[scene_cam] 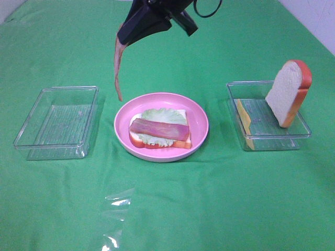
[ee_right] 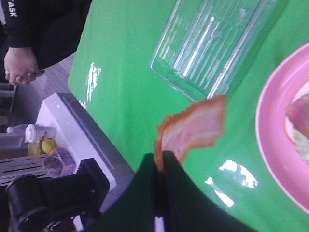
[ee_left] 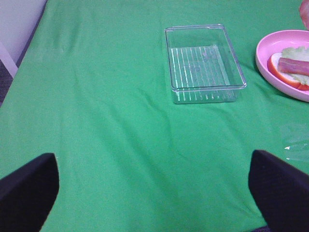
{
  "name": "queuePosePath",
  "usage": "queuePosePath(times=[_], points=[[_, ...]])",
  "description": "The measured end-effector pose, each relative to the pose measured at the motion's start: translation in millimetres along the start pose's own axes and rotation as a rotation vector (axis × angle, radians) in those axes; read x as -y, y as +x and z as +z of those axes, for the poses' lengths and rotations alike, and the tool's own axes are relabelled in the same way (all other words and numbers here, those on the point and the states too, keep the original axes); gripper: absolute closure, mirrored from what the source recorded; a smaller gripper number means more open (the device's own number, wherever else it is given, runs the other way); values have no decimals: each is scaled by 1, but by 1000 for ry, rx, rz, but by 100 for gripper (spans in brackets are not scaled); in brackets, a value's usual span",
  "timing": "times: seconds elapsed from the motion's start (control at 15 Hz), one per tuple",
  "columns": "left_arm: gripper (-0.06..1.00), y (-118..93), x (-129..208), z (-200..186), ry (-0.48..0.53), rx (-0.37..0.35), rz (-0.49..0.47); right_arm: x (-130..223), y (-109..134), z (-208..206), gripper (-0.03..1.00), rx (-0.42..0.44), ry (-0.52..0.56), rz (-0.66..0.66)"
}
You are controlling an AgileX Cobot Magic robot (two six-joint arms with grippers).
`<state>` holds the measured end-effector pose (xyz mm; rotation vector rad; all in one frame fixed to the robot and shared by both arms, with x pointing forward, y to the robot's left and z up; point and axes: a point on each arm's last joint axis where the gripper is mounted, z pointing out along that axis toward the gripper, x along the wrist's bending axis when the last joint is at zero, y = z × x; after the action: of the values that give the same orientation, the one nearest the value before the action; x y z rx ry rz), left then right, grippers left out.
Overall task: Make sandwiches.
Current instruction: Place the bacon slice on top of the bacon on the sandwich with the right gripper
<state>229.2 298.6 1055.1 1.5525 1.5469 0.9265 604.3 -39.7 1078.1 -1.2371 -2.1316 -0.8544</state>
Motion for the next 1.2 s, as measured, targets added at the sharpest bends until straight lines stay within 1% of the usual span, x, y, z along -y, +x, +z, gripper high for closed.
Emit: queuePosePath(times=[0.13,0.2,0.4,0.6,0.73,0.93,1.07,1.2], points=[[-5,0,0,0,0,0,0,-4,-11,24,95,-64,25,21],[-5,0,0,0,0,0,0,-5,-15,28,95,-67,26,25],[-5,0,0,0,0,0,0,-11,-42,53,95,-57,22,72],[-5,0,0,0,0,0,0,-9,-68,77,95,-39,65,105],[-5,0,0,0,0,0,0,-6,-80,83,95,23,98,94],[-5,0,0,0,0,0,0,-2,-95,78,95,136,142,68],[-5,0,0,0,0,0,0,-4,-115,63,95,195,128,107],[-5,0,0,0,0,0,0,-5,-139,41,95,248,95,173]])
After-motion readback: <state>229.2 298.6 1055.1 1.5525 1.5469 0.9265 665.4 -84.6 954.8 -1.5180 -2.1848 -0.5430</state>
